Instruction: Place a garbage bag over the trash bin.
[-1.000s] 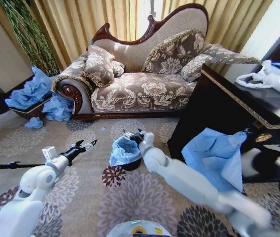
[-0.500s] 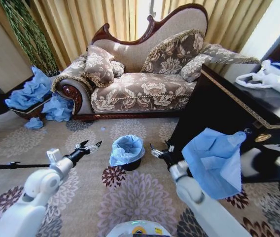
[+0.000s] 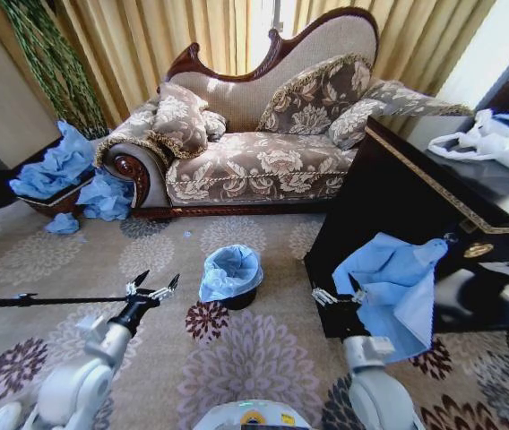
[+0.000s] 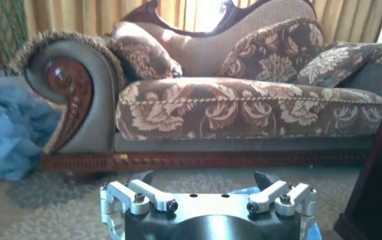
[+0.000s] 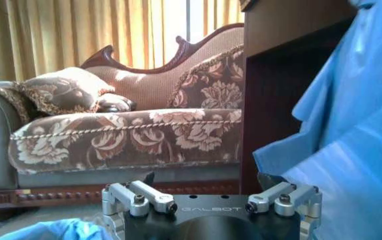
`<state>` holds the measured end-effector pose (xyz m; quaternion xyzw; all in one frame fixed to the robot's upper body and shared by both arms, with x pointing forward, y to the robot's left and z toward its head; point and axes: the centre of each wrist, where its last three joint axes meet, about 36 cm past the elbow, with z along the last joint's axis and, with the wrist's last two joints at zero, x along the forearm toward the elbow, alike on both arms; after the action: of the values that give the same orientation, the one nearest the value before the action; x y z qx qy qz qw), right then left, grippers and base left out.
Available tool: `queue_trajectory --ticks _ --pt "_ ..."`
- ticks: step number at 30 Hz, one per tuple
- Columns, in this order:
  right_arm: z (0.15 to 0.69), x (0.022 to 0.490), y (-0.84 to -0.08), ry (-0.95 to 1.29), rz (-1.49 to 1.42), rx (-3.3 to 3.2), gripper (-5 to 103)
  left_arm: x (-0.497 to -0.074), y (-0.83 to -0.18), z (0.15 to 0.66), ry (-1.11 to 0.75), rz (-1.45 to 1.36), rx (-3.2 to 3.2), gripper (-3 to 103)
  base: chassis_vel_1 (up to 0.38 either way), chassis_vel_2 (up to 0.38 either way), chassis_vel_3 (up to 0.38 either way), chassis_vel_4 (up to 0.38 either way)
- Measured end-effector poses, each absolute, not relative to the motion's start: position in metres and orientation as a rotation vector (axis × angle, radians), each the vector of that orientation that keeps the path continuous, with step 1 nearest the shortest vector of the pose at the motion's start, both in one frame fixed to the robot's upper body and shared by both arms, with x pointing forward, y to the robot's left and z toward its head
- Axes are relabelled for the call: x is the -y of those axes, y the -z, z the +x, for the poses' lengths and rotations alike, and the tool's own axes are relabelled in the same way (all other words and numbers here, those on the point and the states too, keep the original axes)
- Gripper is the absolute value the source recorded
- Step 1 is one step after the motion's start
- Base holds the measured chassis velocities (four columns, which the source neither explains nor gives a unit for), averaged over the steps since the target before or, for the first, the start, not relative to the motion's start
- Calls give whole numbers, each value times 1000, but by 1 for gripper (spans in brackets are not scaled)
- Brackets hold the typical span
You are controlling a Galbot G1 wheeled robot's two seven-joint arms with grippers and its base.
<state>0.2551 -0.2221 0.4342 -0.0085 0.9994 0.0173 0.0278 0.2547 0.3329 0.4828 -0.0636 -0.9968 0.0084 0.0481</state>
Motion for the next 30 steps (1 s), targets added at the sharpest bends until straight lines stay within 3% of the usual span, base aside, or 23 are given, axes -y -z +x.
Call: queue_trajectory --ticks 4,30 --pt "240 216 -440 -111 -23 -3077 100 -325 -488 243 37 -157 3055 100 0 0 0 0" --pt "238 199 -438 -127 -71 -3067 100 -316 -484 237 7 -166 3063 100 0 0 0 0"
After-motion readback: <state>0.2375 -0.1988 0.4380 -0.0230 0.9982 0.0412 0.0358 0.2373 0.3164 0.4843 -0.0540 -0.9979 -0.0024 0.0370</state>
